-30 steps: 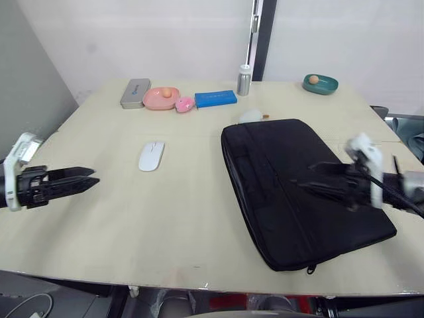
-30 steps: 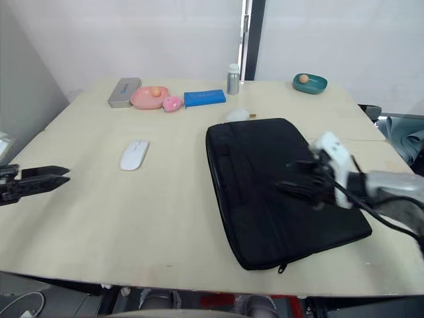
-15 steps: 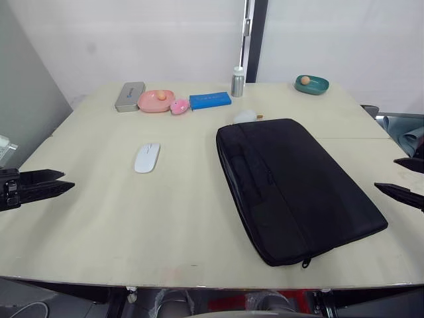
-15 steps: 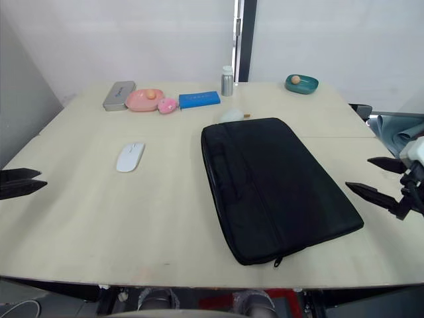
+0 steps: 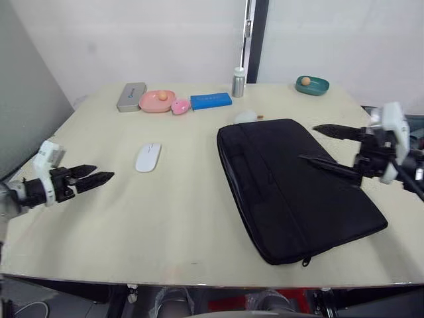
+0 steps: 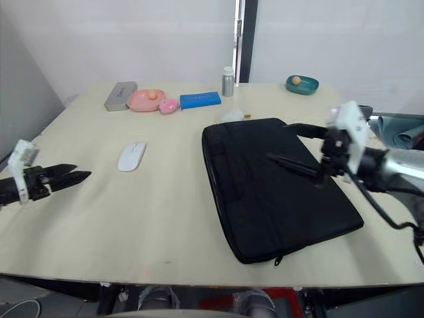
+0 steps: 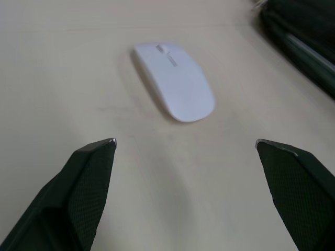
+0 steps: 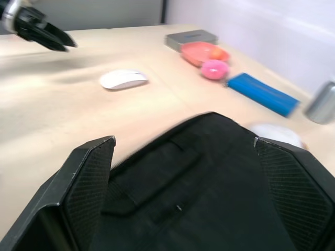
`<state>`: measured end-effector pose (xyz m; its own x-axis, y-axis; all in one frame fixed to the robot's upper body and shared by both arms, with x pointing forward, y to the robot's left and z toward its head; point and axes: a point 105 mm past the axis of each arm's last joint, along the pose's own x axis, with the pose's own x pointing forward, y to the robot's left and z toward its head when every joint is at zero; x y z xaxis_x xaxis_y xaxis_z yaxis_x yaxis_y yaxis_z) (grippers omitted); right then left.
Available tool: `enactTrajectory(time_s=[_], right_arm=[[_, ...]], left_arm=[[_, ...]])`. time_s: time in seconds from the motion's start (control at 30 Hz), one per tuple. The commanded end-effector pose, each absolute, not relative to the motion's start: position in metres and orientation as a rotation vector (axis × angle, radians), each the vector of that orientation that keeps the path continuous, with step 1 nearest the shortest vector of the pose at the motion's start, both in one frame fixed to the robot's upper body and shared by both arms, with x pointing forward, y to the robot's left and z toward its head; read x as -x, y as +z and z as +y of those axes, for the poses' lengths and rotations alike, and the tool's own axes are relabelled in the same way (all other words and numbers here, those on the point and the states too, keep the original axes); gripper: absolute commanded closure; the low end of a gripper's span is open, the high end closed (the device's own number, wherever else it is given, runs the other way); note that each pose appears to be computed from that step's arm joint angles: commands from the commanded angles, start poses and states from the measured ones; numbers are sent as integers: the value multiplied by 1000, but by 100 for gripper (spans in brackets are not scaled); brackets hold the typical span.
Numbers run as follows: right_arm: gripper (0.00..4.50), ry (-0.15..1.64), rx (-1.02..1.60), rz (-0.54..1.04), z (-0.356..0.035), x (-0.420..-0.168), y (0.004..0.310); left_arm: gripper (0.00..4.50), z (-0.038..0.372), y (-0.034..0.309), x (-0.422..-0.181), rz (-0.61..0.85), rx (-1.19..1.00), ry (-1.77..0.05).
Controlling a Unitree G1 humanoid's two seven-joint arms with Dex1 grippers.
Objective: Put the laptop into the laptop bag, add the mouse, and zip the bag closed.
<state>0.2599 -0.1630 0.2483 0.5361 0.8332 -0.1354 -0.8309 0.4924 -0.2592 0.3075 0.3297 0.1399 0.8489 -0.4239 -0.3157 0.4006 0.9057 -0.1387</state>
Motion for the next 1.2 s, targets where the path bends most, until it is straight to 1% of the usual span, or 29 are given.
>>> enactTrajectory(time_s=[0.03, 0.13, 0.23, 0.33, 0.4, 0.53, 0.63, 0.73, 0.87, 0.97, 1.07, 1.2], right_arm=[[5, 1073, 346, -14, -140, -261, 247], [5, 1141, 351, -25, -122, -260, 245], [5, 1170, 326, -48, -112, -259, 246], [5, 1166, 311, -49, -111, -260, 243], [5, 1163, 304, -48, -112, -259, 242], [5, 1128, 301, -53, -119, -257, 242], [5, 1071, 294, -60, -132, -254, 246], [5, 1000, 302, -30, -150, -250, 243], [5, 951, 320, -4, -163, -244, 242], [5, 924, 324, -24, -166, -242, 247], [5, 921, 324, -31, -164, -236, 250], [5, 904, 319, -31, -164, -234, 251]], left_arm=[[0, 309, 163, -323, 264, 98, -397], [0, 284, 163, -331, 260, 193, -408], [0, 273, 157, -339, 287, 270, -365], [0, 266, 145, -343, 343, 252, -346], [0, 268, 141, -346, 354, 248, -321], [0, 267, 136, -359, 366, 167, -284], [0, 265, 131, -365, 374, 119, -292], [0, 261, 123, -373, 384, 115, -306], [0, 256, 113, -385, 410, 71, -319], [0, 250, 111, -396, 400, 89, -336], [0, 245, 109, -405, 408, 62, -352], [0, 245, 104, -412, 430, 25, -356]])
